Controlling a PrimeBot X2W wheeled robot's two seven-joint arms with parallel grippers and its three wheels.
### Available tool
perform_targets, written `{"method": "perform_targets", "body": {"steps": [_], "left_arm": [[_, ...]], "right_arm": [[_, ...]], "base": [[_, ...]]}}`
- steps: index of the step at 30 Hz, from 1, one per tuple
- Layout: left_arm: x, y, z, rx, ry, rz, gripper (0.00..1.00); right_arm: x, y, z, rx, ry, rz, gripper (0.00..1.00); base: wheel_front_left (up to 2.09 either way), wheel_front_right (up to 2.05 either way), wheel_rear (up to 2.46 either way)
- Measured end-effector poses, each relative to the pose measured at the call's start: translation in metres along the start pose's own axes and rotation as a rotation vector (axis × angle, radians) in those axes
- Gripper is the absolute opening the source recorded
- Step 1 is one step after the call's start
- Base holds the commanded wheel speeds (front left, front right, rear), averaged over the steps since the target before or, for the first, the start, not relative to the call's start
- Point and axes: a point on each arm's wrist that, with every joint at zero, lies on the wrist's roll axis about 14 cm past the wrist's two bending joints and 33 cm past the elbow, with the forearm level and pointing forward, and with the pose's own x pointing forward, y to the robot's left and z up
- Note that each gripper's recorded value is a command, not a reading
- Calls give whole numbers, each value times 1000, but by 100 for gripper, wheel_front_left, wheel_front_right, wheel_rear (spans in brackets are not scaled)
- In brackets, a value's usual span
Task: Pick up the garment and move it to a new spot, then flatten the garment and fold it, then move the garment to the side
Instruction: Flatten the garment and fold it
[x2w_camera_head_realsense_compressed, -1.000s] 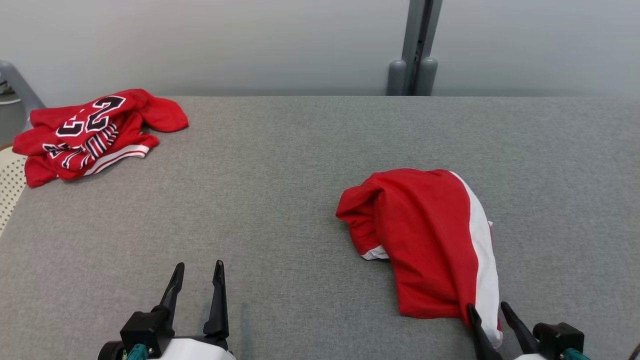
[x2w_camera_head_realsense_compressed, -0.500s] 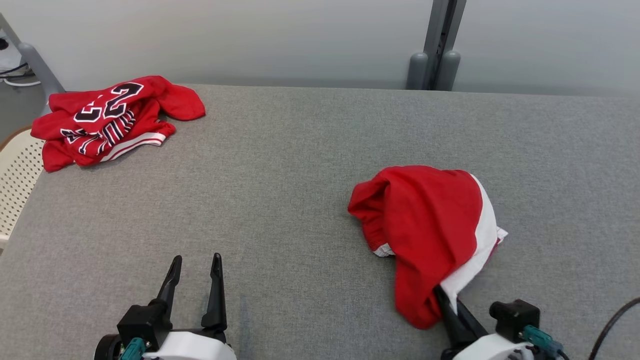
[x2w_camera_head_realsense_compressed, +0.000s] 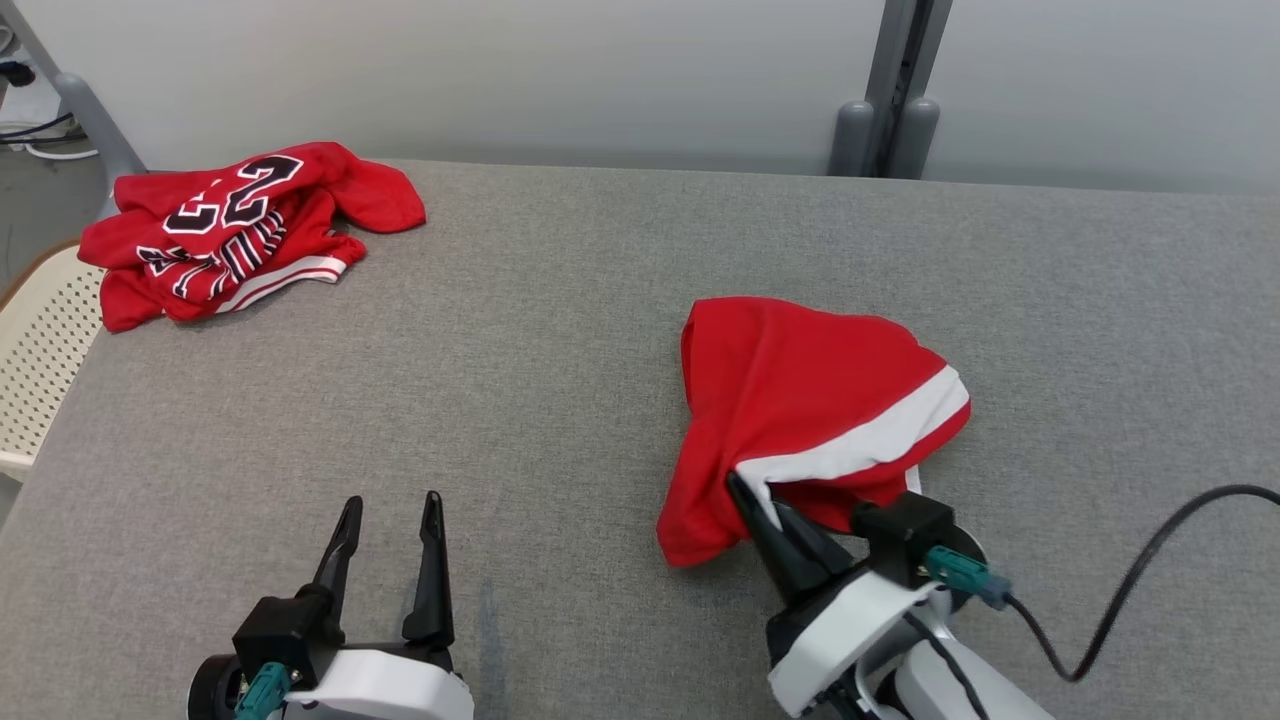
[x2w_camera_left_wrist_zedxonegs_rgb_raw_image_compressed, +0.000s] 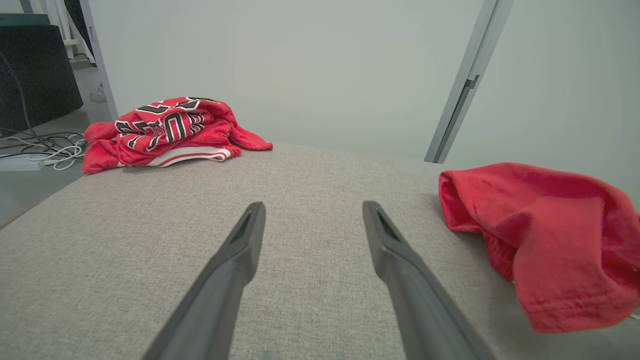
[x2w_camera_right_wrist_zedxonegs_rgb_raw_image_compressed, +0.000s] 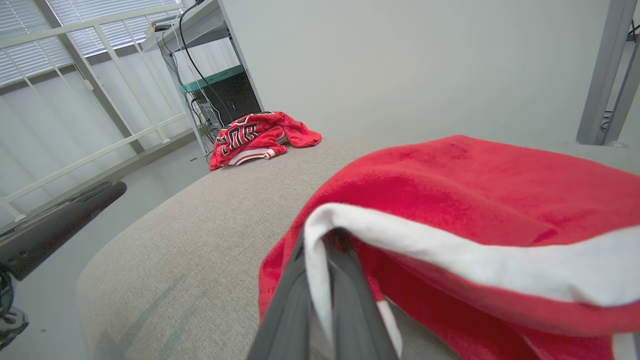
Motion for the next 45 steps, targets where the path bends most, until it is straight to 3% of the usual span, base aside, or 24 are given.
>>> {"method": "perform_targets", "body": {"steps": [1,2,7,13,19,27,34,38,45], "left_arm": [[0,1,1,0,-2,2,100],[0,1,1,0,-2,2,100],[-1,5,4,0,-11,15,100],[-2,7,6,-2,-20,21,100],[-6,0,8,-1,-26,-4,100],[-11,-8,6,-1,-24,-30,100],[-12,-14,7,-1,-27,-55,100],[-13,-15,4,-1,-19,-60,100],[-10,-3,4,18,-16,-23,100]], "right_arm": [[4,8,-1,-17,9,34,49],[4,8,-1,-17,9,34,100],[15,34,-7,-6,44,124,100],[12,26,-9,8,54,95,100],[-12,8,-13,20,44,-1,100],[-60,-28,-26,32,40,-185,100],[-86,-76,-2,-30,-31,-351,100],[-79,-106,24,-139,-40,-388,100],[-56,-151,30,-169,37,-434,100]], "base": [[0,0,0],[0,0,0],[0,0,0],[0,0,0],[0,0,0],[0,0,0],[0,0,0],[0,0,0],[0,0,0]]}}
